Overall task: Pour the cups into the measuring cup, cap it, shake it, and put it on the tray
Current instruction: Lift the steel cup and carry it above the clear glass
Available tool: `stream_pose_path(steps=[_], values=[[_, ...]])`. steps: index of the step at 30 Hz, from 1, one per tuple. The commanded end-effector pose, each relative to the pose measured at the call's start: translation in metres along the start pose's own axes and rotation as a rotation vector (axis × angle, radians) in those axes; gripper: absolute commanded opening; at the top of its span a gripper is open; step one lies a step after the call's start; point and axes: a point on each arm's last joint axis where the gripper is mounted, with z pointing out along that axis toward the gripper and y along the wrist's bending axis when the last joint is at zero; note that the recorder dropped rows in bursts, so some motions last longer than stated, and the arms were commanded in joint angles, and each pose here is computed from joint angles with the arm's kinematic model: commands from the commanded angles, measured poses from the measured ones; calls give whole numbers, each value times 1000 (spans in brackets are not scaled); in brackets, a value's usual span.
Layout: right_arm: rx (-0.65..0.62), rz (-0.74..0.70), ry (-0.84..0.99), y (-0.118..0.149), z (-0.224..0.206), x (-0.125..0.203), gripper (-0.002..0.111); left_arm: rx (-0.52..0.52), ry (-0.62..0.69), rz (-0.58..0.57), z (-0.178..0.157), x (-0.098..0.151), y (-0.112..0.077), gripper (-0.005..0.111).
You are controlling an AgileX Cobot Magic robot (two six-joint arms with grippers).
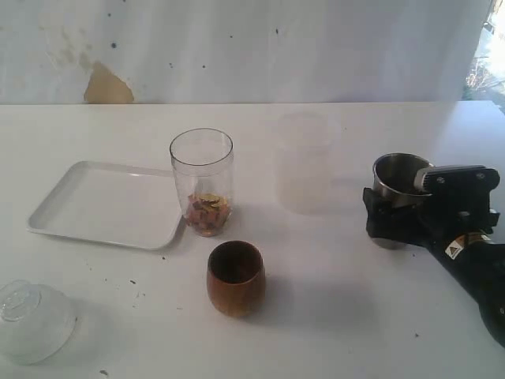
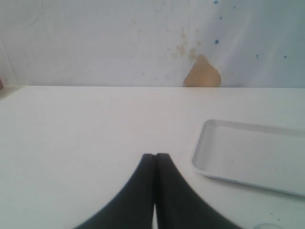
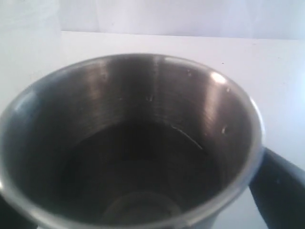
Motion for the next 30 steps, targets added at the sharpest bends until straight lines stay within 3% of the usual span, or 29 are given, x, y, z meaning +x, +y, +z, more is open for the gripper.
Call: stream_pose_path(steps=[1, 7, 8, 11, 18, 20, 30], values=[[-4, -1, -14, 0, 0, -1, 75, 6, -10, -3, 0, 0, 0, 1], [-9, 63, -13, 0, 0, -1, 4, 6, -10, -3, 0, 0, 0, 1], [-10, 75, -13, 0, 0, -1, 0, 6, -10, -3, 0, 0, 0, 1], [-20, 129, -12, 1, 0, -1, 0, 6, -10, -3, 0, 0, 0, 1], [-161, 32, -57, 14, 1, -15, 0, 6, -10, -3, 0, 0, 0, 1], [-198, 0, -115, 19, 1, -32, 0, 6, -10, -3, 0, 0, 0, 1], [-257, -140, -73, 42, -15, -108, 0, 6, -10, -3, 0, 0, 0, 1]])
